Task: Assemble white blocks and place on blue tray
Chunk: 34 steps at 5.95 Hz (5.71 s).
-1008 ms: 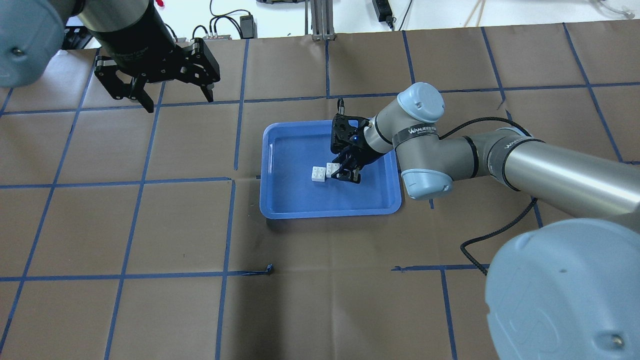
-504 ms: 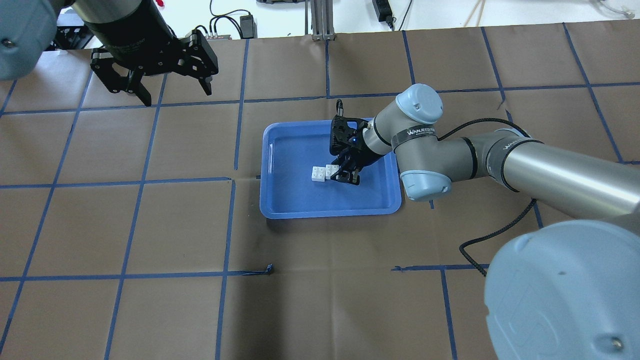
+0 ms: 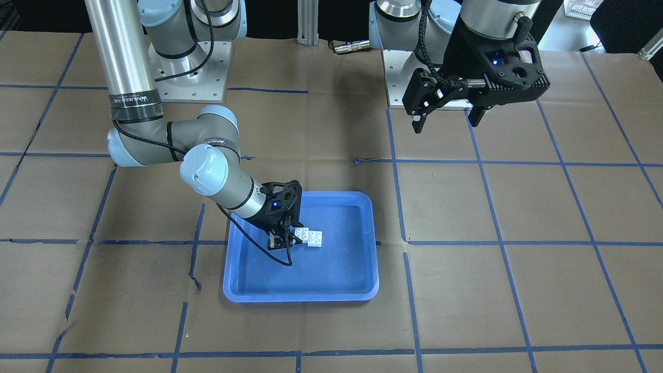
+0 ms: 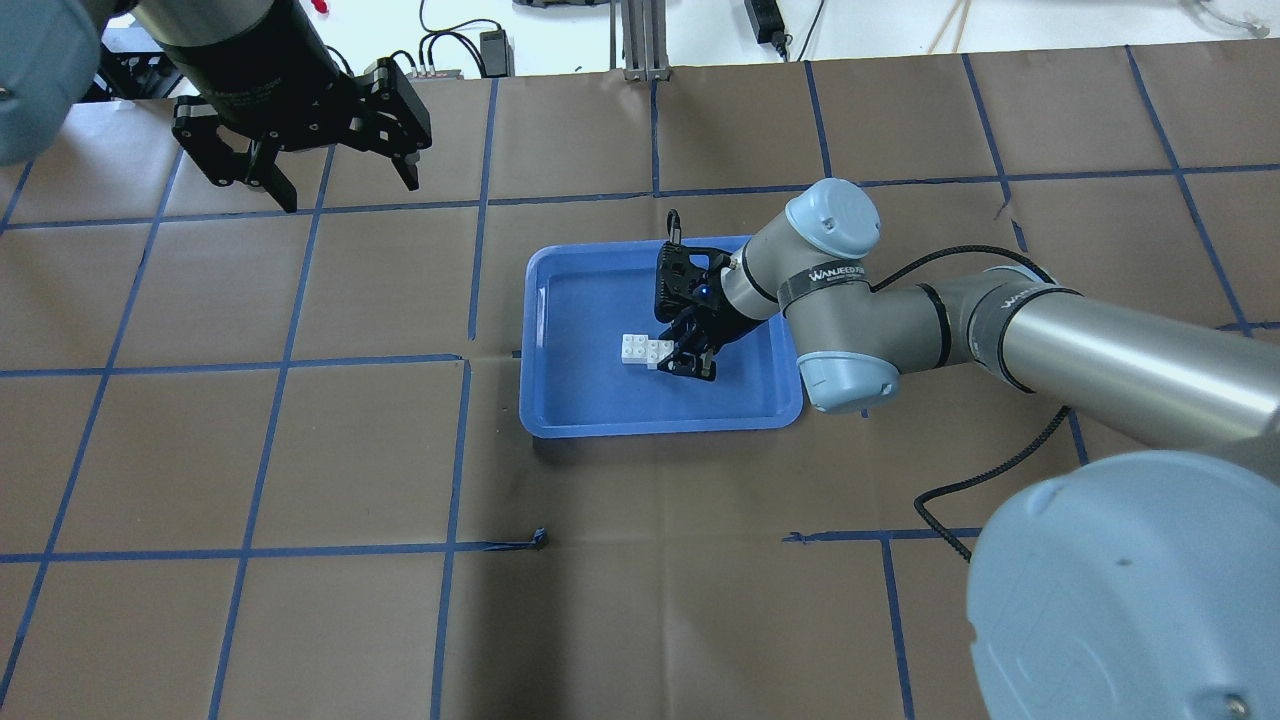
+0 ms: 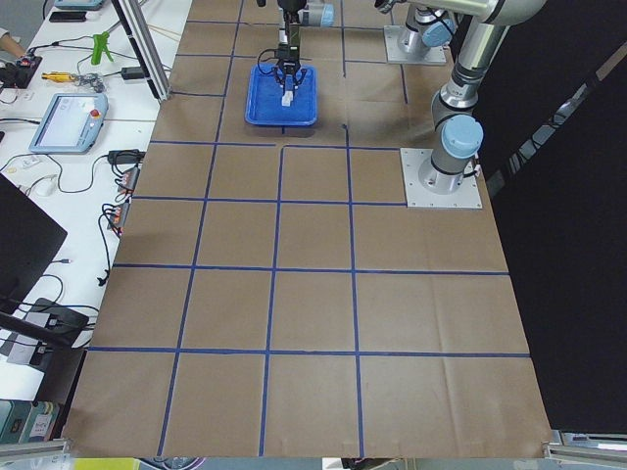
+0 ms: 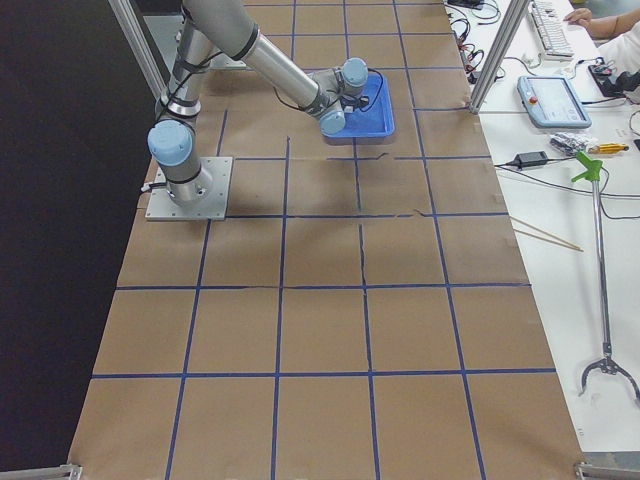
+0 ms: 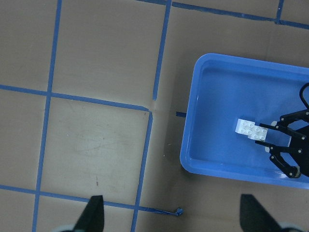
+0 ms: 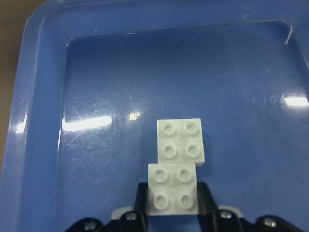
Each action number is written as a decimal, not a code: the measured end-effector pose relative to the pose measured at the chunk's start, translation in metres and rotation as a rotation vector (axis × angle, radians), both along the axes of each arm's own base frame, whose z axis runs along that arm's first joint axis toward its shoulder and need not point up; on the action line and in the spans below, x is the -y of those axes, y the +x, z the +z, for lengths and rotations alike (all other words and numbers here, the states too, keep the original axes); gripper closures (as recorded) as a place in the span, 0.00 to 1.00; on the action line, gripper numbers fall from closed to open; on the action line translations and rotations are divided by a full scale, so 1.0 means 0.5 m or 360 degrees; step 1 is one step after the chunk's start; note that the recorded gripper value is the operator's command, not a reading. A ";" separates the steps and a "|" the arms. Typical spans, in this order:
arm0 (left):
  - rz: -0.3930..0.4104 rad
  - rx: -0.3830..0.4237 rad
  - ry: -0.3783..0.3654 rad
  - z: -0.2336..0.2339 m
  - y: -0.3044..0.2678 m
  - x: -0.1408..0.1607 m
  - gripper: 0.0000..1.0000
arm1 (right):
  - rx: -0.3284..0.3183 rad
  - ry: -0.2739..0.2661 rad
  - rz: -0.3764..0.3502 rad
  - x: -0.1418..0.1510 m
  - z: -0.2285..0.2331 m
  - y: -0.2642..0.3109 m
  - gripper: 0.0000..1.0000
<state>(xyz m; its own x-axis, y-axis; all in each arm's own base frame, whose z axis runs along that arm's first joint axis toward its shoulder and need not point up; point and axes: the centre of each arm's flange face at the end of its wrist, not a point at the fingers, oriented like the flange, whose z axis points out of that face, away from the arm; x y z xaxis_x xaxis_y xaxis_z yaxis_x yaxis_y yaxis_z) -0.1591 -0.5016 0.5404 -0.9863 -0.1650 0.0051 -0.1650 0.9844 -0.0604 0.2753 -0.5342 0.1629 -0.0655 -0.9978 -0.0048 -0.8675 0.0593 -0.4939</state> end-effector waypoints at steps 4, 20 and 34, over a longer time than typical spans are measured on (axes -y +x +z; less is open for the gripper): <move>-0.0001 0.0000 -0.0010 0.007 0.001 -0.005 0.01 | 0.0016 -0.0039 -0.0027 0.006 0.004 0.002 0.69; -0.0004 0.0002 -0.0015 0.012 0.001 -0.011 0.01 | 0.0024 -0.0032 -0.0037 0.005 0.005 0.003 0.41; -0.0005 0.0004 -0.0015 0.011 0.001 -0.011 0.01 | -0.0700 0.0804 -0.1744 0.063 0.688 -0.302 0.00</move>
<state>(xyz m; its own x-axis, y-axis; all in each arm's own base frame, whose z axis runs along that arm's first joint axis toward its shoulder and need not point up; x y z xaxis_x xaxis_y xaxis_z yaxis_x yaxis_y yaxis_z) -0.1584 -0.4962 0.5461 -0.9868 -0.1618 0.0042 -0.1617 0.9844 -0.0698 0.1243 -0.5658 0.5071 -0.9393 -0.3158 -0.1340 -0.3305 0.9378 0.1062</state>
